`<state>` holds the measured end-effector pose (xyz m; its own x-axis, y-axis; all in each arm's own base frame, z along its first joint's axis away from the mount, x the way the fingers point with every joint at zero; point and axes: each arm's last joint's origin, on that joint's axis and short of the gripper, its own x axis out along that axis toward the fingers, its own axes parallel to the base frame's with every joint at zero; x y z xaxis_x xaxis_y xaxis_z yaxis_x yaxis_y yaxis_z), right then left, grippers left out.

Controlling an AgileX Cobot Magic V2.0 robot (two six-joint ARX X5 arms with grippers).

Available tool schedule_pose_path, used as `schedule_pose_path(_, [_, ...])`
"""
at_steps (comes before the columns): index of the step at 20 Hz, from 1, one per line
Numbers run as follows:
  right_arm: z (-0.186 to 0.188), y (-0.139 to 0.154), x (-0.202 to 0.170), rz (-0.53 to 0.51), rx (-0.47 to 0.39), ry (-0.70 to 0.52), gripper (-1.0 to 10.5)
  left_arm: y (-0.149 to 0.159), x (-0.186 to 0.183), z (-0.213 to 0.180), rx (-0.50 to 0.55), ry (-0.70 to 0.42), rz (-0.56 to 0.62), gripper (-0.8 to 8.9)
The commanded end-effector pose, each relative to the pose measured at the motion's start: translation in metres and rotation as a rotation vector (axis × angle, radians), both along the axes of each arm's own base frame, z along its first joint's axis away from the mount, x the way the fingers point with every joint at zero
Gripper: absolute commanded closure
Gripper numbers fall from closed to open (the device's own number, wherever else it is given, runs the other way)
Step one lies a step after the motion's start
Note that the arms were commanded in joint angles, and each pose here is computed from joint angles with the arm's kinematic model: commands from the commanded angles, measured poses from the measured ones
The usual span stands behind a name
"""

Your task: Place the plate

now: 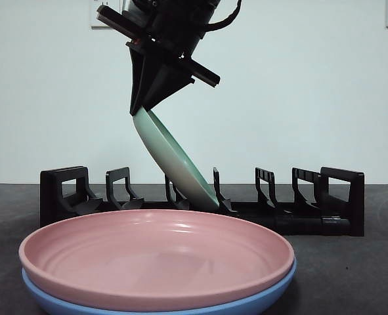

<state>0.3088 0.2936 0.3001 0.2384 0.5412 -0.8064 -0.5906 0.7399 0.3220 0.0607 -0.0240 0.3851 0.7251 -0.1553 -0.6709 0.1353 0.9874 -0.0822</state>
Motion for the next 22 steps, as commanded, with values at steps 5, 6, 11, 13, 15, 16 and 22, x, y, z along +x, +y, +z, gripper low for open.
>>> schedule_pose_path(5, [0.033,0.006,-0.006,0.04,0.055,-0.067,9.3,0.0,0.0,0.004,-0.007,-0.021,0.0,4.37])
schedule_pose_path(6, [0.038,0.005,-0.008,0.05,0.056,-0.076,9.3,0.0,0.0,0.004,-0.007,-0.021,0.0,4.37])
schedule_pose_path(11, [0.057,0.008,-0.024,0.145,0.016,-0.099,9.3,0.0,0.0,0.005,-0.008,-0.022,0.0,4.37])
schedule_pose_path(13, [0.061,0.009,-0.034,0.186,-0.014,-0.124,9.3,0.0,0.0,0.005,-0.008,-0.022,0.0,4.37])
schedule_pose_path(15, [0.067,0.012,-0.047,0.194,-0.062,-0.165,9.3,0.0,0.0,0.005,-0.008,-0.022,0.0,4.37])
schedule_pose_path(16, [0.07,0.013,-0.054,0.187,-0.085,-0.194,9.3,0.0,0.0,0.005,-0.008,-0.022,0.0,4.37])
schedule_pose_path(22, [0.076,0.013,-0.098,0.19,-0.129,-0.326,9.3,0.0,0.0,0.005,-0.01,-0.024,0.001,4.37])
